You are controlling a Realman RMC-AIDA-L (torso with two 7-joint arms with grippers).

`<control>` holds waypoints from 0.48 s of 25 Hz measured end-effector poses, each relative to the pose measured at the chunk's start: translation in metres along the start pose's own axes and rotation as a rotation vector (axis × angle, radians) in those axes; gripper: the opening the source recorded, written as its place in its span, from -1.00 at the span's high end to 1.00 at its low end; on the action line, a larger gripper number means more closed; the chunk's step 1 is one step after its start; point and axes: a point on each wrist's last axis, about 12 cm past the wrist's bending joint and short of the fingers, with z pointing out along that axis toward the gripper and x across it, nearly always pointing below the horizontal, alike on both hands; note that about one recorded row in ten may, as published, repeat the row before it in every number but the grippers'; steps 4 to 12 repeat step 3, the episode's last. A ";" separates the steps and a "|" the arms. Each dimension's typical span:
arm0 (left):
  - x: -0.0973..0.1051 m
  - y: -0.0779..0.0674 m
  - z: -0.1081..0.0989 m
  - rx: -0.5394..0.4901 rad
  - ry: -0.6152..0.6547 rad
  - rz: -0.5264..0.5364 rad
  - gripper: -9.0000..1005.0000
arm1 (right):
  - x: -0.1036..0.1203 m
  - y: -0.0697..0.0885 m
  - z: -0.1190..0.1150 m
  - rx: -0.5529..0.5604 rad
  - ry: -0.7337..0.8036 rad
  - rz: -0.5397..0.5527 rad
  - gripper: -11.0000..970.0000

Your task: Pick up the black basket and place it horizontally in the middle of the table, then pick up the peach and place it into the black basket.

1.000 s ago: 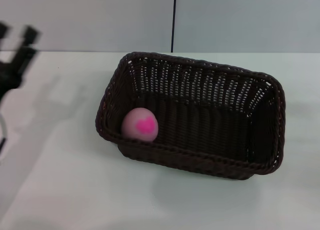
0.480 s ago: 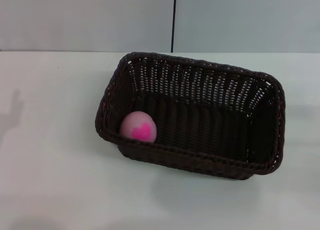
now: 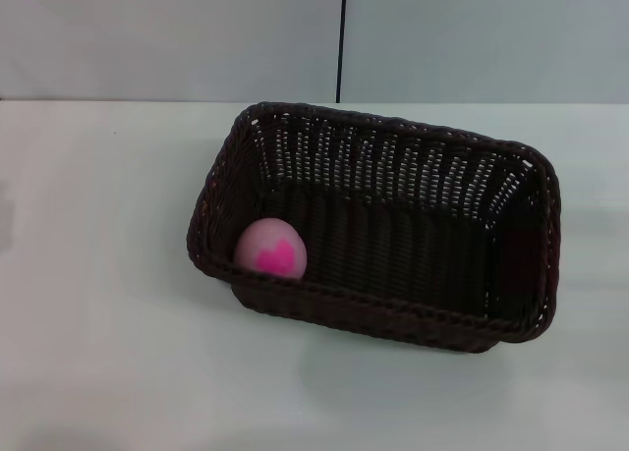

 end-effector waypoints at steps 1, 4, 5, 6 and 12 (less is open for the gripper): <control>0.000 0.000 0.000 -0.001 0.000 -0.001 0.07 | 0.000 0.000 0.000 0.000 0.000 0.001 -0.30; 0.000 0.000 0.000 -0.001 -0.001 -0.001 0.02 | 0.000 0.000 0.000 0.001 0.001 0.002 -0.30; 0.000 0.000 0.000 -0.001 -0.001 -0.001 0.02 | 0.000 0.000 0.000 0.001 0.001 0.002 -0.30; 0.000 0.000 0.000 -0.001 -0.001 -0.001 0.02 | 0.000 0.000 0.000 0.001 0.001 0.002 -0.30; 0.000 0.000 0.000 -0.001 -0.001 -0.001 0.02 | 0.000 0.000 0.000 0.001 0.001 0.002 -0.30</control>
